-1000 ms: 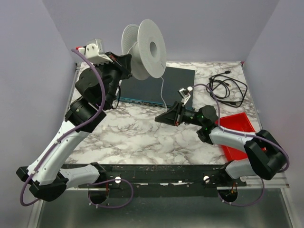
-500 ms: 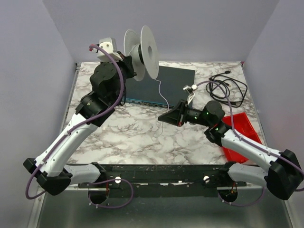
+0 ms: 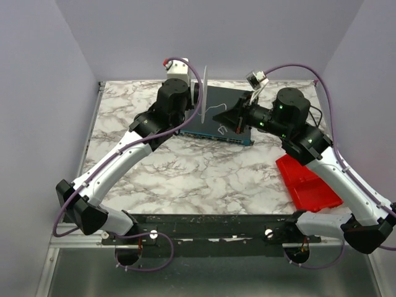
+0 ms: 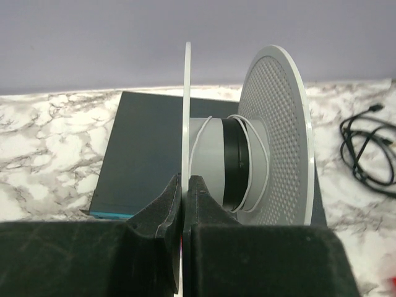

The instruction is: Wrap the cables

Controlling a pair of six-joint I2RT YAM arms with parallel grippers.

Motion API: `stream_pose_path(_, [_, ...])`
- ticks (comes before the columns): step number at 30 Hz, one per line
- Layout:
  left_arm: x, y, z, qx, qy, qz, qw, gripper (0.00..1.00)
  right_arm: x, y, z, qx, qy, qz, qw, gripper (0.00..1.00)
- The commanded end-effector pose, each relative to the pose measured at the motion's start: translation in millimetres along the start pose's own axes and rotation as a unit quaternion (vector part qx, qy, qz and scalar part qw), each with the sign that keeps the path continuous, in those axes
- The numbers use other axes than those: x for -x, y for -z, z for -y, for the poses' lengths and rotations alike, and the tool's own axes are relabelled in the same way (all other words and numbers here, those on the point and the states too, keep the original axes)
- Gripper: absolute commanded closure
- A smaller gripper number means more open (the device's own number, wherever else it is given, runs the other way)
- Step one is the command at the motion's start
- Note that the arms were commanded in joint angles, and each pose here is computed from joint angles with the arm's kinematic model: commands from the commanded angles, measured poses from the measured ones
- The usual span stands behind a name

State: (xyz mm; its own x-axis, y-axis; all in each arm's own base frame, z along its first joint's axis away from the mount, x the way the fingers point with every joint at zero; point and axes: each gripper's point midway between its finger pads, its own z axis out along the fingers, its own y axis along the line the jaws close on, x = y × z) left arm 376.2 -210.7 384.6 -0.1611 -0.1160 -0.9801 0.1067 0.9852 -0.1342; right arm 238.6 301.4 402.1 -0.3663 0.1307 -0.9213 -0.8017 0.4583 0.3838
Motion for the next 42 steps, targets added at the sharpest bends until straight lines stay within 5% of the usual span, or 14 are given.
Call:
stream_pose_path(1, [3.4,5.2,21.9,-0.055,-0.028,-0.004,0.998,1.0,-3.2,4.4,37.2,-0.103,0.06,-0.051,0.992,0.99])
stream_pose_path(10, [-25.2,39.2,50.7,-0.183,-0.083,-0.024,0.979,1.0,36.1,-5.7,71.4,-0.19,0.125,-0.034,0.973,0.99])
stream_pose_path(19, [-40.9,84.4,55.8,-0.3,-0.144,-0.021,0.943,1.0,40.9,0.1,120.4,-0.233,0.109,-0.032,0.966,0.99])
stream_pose_path(26, [-10.4,113.1,46.5,-0.351,-0.084,-0.004,0.932,1.0,25.0,21.3,165.4,-0.248,0.058,-0.025,0.967,0.99])
stream_pose_path(32, [26.4,129.4,34.4,-0.364,-0.021,0.011,0.931,1.0,18.4,15.7,168.0,-0.206,0.021,-0.013,0.978,0.99])
stream_pose_path(42, [78.5,161.2,38.0,-0.389,0.059,0.025,0.919,1.0,-16.7,-9.1,126.7,-0.022,-0.05,0.002,0.999,0.95])
